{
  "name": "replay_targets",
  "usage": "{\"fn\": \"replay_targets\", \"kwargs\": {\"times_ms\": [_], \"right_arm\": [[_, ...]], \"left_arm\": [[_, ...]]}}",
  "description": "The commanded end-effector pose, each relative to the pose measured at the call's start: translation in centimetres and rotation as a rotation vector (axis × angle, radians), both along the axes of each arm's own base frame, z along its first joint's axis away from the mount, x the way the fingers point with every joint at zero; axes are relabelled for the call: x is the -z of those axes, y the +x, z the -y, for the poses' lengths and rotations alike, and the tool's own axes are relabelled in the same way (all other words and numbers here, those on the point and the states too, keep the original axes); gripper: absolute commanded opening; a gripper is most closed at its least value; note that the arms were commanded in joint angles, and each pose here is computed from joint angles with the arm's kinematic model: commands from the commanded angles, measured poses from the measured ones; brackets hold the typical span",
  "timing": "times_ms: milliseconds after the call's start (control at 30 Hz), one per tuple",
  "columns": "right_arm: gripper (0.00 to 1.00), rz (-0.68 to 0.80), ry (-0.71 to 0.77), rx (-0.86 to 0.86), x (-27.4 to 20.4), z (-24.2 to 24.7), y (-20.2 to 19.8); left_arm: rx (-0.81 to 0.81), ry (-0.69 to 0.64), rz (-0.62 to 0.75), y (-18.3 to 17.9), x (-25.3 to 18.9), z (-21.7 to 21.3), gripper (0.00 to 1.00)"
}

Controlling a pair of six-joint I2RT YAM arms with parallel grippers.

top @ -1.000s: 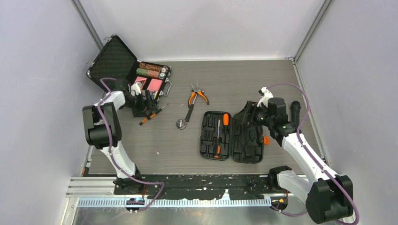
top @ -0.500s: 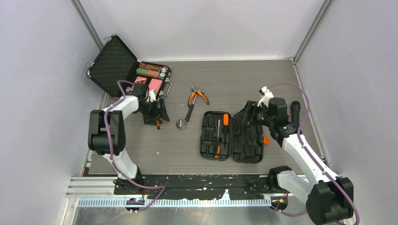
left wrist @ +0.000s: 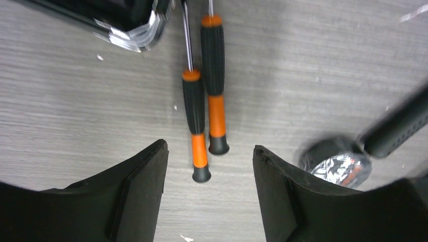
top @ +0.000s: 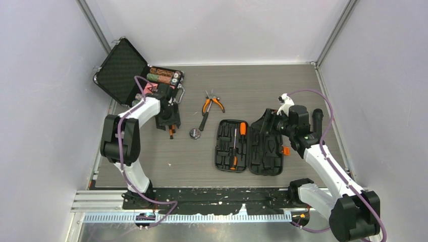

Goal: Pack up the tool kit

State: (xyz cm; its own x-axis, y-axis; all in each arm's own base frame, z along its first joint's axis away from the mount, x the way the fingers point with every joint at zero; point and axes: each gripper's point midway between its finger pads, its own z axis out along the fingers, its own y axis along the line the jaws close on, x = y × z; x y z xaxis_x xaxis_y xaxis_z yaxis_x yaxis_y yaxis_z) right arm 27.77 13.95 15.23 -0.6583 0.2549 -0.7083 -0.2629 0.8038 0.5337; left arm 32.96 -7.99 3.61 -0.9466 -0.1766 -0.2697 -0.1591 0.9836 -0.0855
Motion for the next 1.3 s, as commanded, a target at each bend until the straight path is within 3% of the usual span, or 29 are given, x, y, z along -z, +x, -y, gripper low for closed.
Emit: {"fn": "replay_targets", "kwargs": {"times_ms": [0,233,700,900,1267], "right_arm": [[0.70,0.067,0.023,-0.004,-1.8,-0.2,0.5],[0.70,0.071,0.028,-0.002,-2.0,-0.2,0.5],[0.70,0.076,0.037,-0.004,-1.9,-0.2,-0.1],[0.70,0.070,0.037,-0.004,-1.8,-0.2,-0.1],[0.70,0.065,0.044,-0.006,-1.7,-0.3,-0.2]], "left_arm": [[-0.064,0.092,0.025,2.5,-1.0,-0.8,0.61],[-0.033,0.066,-0.067,2.4,-1.0,0.5,0.50],[-0.018,-0.137,-0.124,0.0,3.1,4.7,0.50],[0.006,-0.106,-0.097,-0.5,3.1,5.4,0.38],[-0.137,0.066,-0.082,2.0,2.6,2.9,0.42]]}}
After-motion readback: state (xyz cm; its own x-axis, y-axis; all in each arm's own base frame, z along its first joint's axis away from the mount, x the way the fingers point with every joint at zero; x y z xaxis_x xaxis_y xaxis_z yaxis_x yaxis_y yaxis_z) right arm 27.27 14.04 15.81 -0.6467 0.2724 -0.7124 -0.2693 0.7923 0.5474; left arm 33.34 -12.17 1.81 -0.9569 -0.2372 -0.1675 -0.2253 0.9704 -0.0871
